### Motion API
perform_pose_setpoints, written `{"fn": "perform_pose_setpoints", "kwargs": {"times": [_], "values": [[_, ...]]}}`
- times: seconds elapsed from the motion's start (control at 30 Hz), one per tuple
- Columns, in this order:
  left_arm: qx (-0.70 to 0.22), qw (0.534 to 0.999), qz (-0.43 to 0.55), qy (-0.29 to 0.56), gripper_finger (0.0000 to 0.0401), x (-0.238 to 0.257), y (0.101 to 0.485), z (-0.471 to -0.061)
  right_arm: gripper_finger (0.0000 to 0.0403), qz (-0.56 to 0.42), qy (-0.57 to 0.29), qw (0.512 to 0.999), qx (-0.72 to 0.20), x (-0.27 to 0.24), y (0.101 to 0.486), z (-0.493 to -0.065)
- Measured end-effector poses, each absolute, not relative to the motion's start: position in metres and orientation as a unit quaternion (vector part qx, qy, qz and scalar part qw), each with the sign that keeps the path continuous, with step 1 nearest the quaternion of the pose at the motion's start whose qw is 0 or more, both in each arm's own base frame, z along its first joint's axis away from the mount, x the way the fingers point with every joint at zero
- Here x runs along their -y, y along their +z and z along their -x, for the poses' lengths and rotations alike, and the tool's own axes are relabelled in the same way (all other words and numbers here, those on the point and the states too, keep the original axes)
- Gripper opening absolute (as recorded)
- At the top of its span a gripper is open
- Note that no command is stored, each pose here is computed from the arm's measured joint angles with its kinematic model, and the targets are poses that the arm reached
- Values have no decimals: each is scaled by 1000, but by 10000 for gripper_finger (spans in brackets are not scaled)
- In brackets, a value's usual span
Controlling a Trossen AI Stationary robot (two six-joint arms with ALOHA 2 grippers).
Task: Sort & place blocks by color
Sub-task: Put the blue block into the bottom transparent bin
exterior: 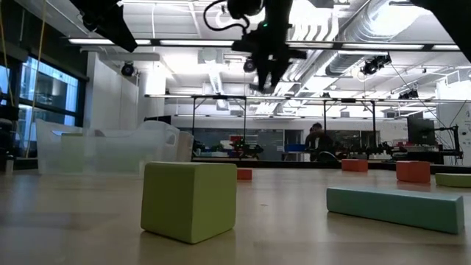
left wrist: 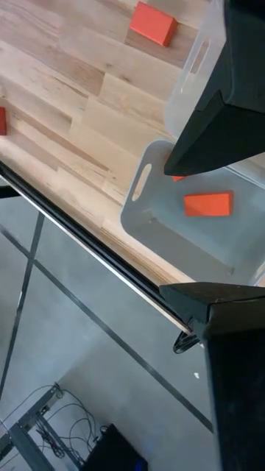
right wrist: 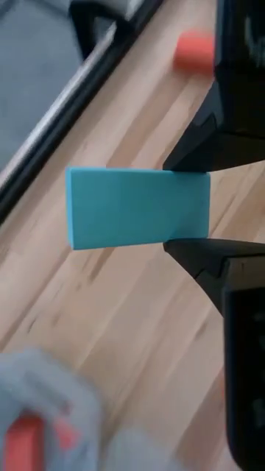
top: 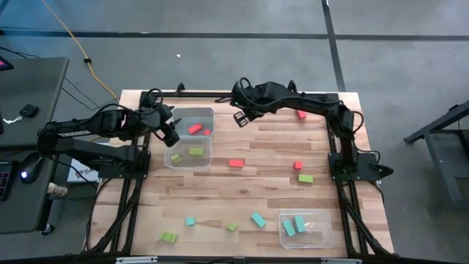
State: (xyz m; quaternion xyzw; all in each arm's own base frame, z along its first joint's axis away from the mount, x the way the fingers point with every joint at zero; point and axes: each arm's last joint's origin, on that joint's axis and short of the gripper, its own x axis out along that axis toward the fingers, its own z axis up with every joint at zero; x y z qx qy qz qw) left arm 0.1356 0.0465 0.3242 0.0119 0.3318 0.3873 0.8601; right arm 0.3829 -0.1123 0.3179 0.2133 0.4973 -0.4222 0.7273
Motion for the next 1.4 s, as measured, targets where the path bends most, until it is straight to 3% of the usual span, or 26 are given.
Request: {"fn": "perform_pose_setpoints", "kwargs": {"times": [0.27,0.6,1.07,1.4], "values": [[-332,860,-12,387,181,-47,324,-136,98,-180,-449,677,-554,88,329,-358],[-332,860,-12,387,181,-47,324,-136,97,-180,-452,667,-565,53,325,-333],[-332,860,-12,387,181,-47,324,-136,97,-343,-456,675,-468,-18,319,-235],[-332,860,-12,387,181,-47,324,-136,97,-417,-373,676,-480,-71,318,-191]]}}
